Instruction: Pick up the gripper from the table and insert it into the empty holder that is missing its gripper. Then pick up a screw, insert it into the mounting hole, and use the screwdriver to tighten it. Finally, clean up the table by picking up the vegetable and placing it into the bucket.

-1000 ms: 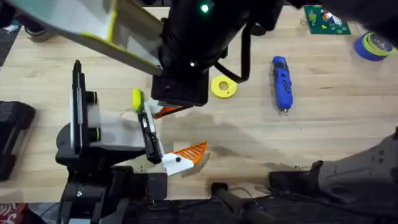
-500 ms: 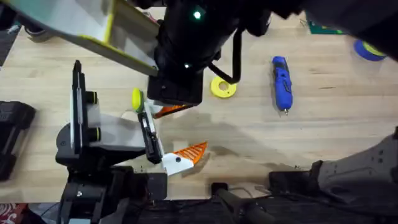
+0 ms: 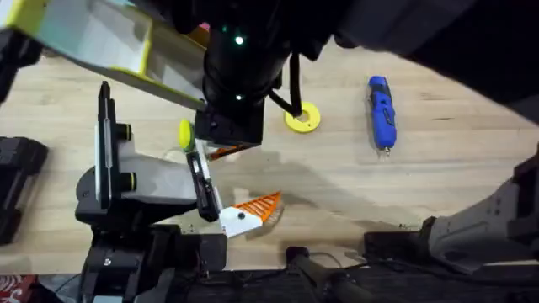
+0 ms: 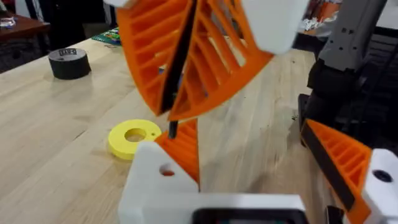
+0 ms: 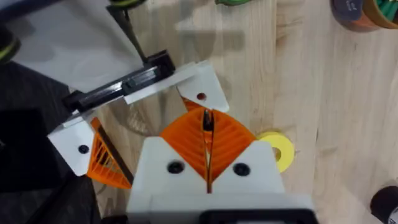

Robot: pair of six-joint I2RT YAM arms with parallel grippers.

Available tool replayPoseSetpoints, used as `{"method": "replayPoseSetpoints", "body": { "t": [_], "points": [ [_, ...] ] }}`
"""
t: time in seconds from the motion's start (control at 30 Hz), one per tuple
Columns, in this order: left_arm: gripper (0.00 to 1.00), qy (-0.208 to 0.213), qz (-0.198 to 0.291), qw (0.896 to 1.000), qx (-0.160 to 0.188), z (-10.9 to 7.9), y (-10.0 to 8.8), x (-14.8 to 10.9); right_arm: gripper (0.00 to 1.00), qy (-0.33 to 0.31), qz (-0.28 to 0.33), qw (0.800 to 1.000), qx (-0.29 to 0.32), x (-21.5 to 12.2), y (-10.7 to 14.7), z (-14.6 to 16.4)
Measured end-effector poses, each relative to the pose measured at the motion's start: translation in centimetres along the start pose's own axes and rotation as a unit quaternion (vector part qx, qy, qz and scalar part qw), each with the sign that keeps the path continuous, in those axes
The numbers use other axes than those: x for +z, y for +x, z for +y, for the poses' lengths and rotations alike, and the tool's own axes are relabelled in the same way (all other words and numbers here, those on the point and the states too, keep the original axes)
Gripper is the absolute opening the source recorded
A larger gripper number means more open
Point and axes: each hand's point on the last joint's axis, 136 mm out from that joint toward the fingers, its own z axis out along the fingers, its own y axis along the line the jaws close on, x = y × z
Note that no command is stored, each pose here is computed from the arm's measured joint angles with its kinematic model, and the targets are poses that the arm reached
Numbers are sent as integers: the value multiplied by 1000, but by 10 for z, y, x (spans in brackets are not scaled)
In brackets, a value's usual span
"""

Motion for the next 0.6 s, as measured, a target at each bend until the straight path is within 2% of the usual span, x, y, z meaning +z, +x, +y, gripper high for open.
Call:
{"method": "replayPoseSetpoints", "body": {
  "t": [0.6],
  "points": [
    [985,0,0,1000,0,0,0,0,6,-3,-2,1000,0,15,-2,0]
  ]
}}
